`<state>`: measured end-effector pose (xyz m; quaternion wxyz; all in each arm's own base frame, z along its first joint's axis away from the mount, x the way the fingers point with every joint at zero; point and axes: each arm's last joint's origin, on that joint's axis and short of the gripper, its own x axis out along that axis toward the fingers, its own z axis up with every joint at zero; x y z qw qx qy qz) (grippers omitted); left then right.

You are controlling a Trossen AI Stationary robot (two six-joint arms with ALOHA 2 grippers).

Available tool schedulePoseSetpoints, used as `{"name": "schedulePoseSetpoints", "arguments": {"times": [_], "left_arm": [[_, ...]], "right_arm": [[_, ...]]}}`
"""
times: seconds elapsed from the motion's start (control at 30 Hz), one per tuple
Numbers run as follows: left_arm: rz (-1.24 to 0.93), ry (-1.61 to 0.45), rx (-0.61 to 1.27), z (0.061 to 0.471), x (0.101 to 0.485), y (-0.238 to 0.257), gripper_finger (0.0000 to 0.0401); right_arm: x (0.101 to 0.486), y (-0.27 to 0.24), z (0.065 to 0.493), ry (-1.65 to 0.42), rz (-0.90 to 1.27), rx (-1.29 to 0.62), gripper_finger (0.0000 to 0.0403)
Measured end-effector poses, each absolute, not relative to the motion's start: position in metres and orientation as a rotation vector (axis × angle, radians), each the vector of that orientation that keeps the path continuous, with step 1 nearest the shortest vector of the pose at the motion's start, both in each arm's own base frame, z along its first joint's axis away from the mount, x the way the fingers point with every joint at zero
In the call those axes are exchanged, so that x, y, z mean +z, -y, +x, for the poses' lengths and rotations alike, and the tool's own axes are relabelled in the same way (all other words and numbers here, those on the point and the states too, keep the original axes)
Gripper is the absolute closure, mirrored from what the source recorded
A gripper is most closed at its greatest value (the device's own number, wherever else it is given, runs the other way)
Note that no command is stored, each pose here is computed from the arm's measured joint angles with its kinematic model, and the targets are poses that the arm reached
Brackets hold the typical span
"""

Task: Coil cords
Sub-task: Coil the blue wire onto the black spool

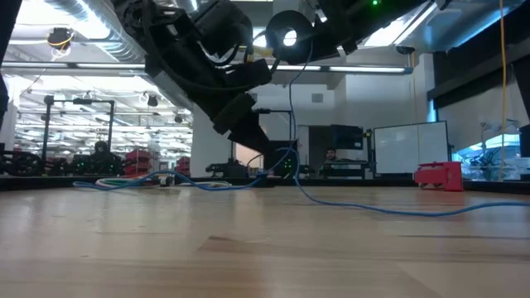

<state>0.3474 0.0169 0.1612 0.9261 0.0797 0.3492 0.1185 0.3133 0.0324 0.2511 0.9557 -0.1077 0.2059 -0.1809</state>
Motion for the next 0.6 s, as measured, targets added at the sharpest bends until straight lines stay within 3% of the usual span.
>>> {"name": "schedulePoseSetpoints", "arguments": {"times": [0.1, 0.3, 0.6], "left_arm": [[0.162, -0.699, 0.245, 0.348, 0.163, -0.017, 0.0394], [0.200, -0.708, 0.363, 0.344, 0.168, -0.019, 0.0398], [0.240, -0.643, 0.528, 0.313, 0.222, 0.000, 0.0399]], "right_arm": [[0.251, -0.032, 0.313, -0.425, -0.221, -0.367, 0.0398], [0.252, -0.031, 0.310, -0.431, -0.233, -0.406, 0.0398], [0.289, -0.035, 0.275, -0.383, -0.260, -0.491, 0.0398]]}}
